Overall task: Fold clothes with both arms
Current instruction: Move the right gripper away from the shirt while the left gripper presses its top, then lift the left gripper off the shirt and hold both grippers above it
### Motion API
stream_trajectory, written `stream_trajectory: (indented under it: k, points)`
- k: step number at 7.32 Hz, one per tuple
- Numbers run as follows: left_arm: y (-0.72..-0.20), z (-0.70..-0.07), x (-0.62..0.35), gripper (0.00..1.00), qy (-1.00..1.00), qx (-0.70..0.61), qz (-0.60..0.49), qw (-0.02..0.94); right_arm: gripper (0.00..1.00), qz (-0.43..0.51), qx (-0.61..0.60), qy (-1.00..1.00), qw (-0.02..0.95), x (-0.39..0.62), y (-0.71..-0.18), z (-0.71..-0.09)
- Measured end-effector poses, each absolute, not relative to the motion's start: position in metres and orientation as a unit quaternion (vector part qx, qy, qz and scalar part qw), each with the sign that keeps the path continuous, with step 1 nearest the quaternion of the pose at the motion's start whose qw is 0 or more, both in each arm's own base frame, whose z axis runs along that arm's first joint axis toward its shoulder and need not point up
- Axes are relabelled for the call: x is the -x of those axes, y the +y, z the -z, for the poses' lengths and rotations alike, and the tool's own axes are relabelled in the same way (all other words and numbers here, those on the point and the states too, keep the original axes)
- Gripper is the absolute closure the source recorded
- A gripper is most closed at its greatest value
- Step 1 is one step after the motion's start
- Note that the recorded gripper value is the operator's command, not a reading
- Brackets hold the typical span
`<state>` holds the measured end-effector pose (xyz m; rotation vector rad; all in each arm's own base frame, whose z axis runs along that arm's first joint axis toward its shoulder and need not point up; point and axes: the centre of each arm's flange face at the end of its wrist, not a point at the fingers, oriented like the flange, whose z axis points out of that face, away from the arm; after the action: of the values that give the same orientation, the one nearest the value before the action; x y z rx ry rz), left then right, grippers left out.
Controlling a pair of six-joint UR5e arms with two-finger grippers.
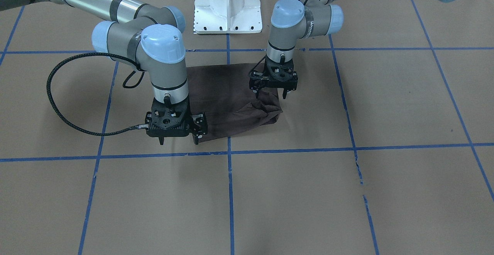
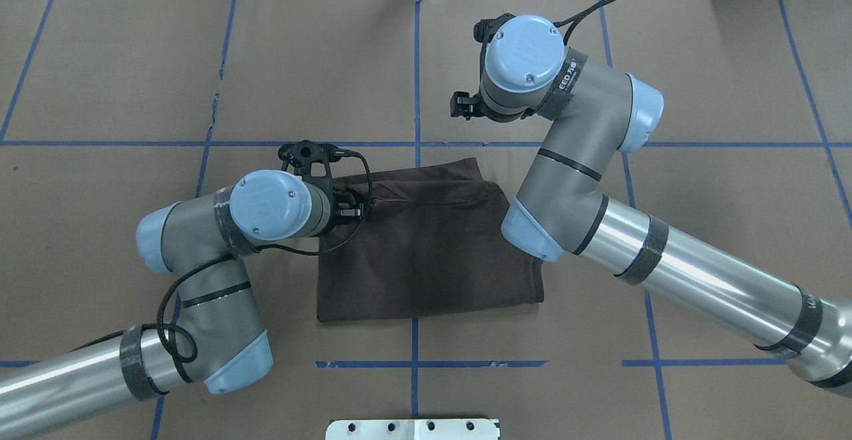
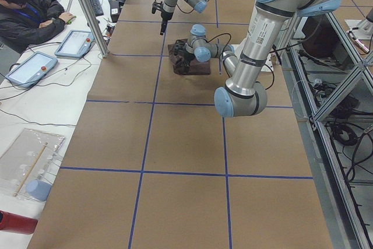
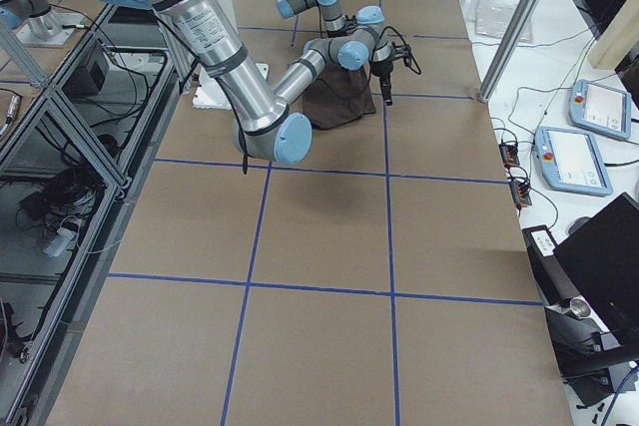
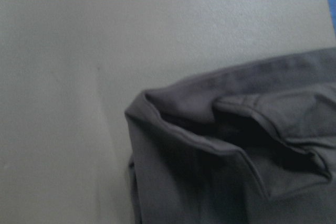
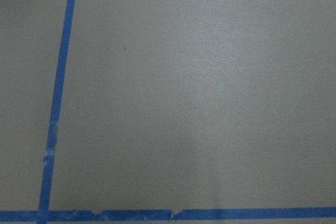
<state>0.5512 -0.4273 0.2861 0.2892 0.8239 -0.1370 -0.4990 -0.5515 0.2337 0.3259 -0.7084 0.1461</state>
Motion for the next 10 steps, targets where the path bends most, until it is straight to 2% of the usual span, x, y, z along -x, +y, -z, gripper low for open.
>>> stream_trajectory:
  k: [3, 5, 10]
  points:
    - [-0.521, -0.309, -0.532, 0.0, 0.372, -0.163, 0.106, 0.908, 0.0, -0.071, -0.158, -0.344, 0.923, 0.499, -0.551, -0.235]
    - [-0.549, -0.322, -0.517, 0.0, 0.373, -0.175, 0.104, 0.905, 0.0, -0.072, -0.16, -0.35, 0.92, 0.499, -0.55, -0.236]
    - [-0.508, -0.282, -0.491, 0.0, 0.442, -0.166, 0.07, 0.879, 0.0, -0.074, -0.165, -0.365, 0.913, 0.499, -0.548, -0.234]
